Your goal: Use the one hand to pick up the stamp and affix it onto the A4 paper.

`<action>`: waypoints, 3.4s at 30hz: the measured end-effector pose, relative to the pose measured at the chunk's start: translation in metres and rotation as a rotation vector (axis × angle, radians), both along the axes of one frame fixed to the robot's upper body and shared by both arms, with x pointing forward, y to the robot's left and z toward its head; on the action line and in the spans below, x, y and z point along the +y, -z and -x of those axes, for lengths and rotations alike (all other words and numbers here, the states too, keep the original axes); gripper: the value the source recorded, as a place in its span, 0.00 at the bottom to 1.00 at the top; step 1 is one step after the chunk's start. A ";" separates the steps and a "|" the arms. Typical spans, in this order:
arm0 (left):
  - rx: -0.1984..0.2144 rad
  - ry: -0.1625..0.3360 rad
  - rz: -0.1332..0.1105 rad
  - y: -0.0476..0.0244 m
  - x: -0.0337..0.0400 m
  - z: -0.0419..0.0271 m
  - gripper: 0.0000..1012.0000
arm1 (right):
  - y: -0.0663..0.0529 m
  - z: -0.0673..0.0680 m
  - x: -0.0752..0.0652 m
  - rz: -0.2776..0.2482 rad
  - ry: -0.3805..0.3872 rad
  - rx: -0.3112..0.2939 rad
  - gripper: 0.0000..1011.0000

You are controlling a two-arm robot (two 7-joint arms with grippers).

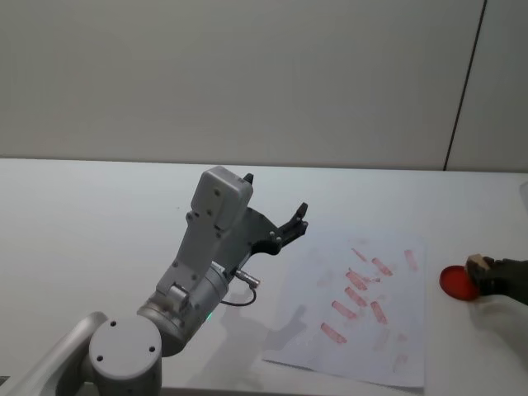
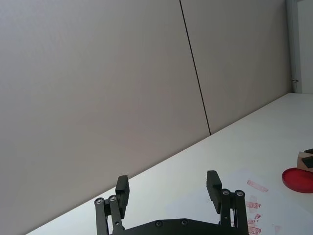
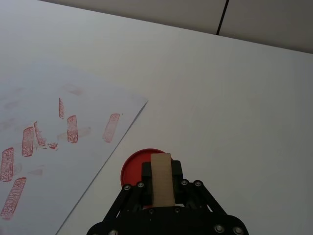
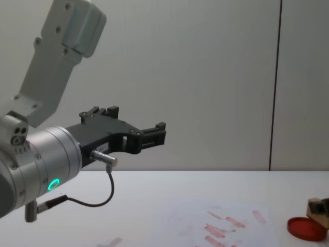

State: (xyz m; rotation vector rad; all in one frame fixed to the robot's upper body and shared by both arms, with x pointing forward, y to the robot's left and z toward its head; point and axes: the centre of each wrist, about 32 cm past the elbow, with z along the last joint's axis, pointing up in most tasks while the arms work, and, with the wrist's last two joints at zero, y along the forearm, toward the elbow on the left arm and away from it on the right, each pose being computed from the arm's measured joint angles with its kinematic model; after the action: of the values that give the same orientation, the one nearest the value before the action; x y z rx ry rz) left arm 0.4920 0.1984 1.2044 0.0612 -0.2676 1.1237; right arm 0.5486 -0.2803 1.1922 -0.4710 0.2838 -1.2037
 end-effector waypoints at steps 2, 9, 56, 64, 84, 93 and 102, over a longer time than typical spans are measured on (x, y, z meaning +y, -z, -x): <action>0.000 0.000 0.000 0.0000 0.0000 0.0000 0.99 | 0.001 -0.001 0.000 0.002 0.001 0.001 0.22; 0.000 0.000 0.000 0.0000 0.0000 0.0000 0.99 | 0.004 -0.003 0.000 0.008 0.003 0.005 0.22; 0.000 0.000 0.000 0.0000 0.0000 0.0000 0.99 | -0.001 0.009 0.010 -0.042 -0.055 -0.239 0.99; 0.000 0.000 0.000 0.0000 0.0000 0.0000 0.99 | -0.007 0.018 0.017 -0.091 -0.136 -0.345 0.99; 0.000 0.000 0.000 0.0000 0.0000 0.0000 0.99 | -0.022 0.038 0.037 -0.187 -0.342 -0.484 0.99; 0.000 0.000 0.000 0.0000 0.0000 0.0000 0.99 | -0.025 0.041 0.041 -0.202 -0.377 -0.506 0.99; 0.000 0.000 0.000 0.0000 0.0000 0.0000 0.99 | -0.026 0.043 0.042 -0.209 -0.393 -0.516 0.99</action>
State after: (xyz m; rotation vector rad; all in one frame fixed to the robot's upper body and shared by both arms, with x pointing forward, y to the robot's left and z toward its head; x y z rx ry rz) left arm 0.4920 0.1984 1.2044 0.0612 -0.2676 1.1237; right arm 0.5056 -0.2378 1.2181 -0.0195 -0.1244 -0.8604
